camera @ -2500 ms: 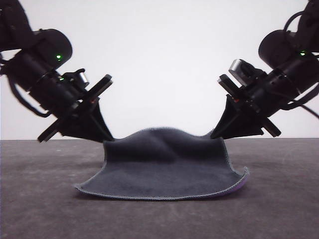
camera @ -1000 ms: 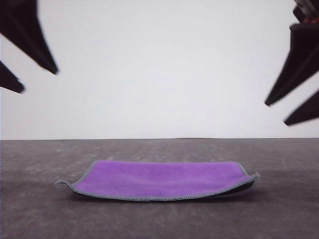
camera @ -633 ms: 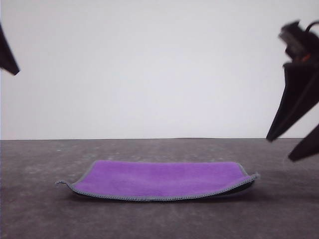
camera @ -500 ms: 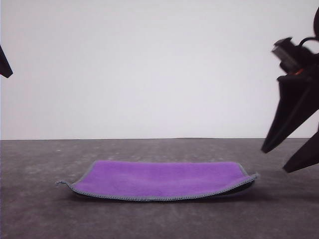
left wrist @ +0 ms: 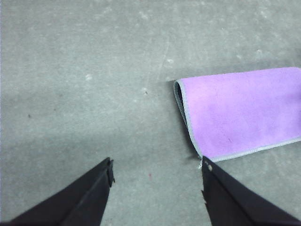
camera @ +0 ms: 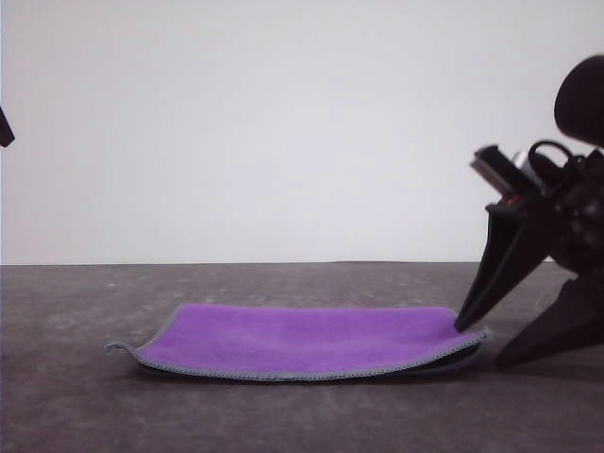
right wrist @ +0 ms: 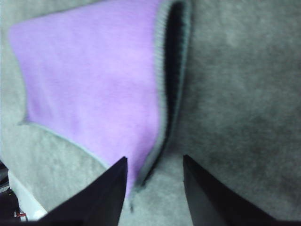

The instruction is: Fold clothes

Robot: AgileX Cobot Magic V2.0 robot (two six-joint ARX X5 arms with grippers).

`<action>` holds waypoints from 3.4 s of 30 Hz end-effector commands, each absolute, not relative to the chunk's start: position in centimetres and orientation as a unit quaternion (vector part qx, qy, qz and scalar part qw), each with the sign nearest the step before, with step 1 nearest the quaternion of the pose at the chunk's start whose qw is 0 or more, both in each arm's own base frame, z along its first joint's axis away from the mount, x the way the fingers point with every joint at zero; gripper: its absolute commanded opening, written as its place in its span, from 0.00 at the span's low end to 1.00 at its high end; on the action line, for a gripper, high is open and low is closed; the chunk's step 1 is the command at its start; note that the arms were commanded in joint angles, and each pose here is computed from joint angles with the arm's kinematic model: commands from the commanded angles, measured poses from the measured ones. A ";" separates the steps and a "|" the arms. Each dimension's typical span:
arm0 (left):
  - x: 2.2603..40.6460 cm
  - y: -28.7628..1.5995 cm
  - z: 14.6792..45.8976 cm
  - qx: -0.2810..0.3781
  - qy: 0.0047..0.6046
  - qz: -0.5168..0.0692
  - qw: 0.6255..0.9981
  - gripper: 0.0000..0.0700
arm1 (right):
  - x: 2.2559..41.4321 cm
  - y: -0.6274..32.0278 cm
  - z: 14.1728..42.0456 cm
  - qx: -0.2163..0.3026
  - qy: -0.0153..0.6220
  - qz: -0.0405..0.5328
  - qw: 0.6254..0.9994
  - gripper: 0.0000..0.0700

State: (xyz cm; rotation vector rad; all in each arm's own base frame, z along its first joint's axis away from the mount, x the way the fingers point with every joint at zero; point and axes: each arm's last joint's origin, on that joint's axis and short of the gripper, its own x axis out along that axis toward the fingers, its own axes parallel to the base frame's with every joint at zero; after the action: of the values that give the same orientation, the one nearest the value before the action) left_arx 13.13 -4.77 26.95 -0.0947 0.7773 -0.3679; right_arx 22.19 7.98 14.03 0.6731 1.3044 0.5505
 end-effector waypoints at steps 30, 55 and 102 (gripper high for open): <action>13.2 -4.8 27.1 -0.040 0.371 -0.182 0.910 0.52 | 24.3 12.3 15.6 0.276 0.546 0.346 0.712 0.00; 13.2 -4.8 27.1 -0.040 0.371 -0.182 0.910 0.52 | 26.8 25.6 14.9 0.206 0.537 0.468 0.671 0.04; 13.2 -4.8 27.1 -0.047 0.373 -0.180 0.909 0.50 | 17.8 5.8 23.7 0.067 0.283 0.300 0.909 0.28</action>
State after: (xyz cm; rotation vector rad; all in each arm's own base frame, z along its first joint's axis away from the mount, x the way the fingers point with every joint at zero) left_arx 13.13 -4.77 26.93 -0.0954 0.7774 -0.3668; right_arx 17.66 5.70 23.46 0.1014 0.5925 0.6281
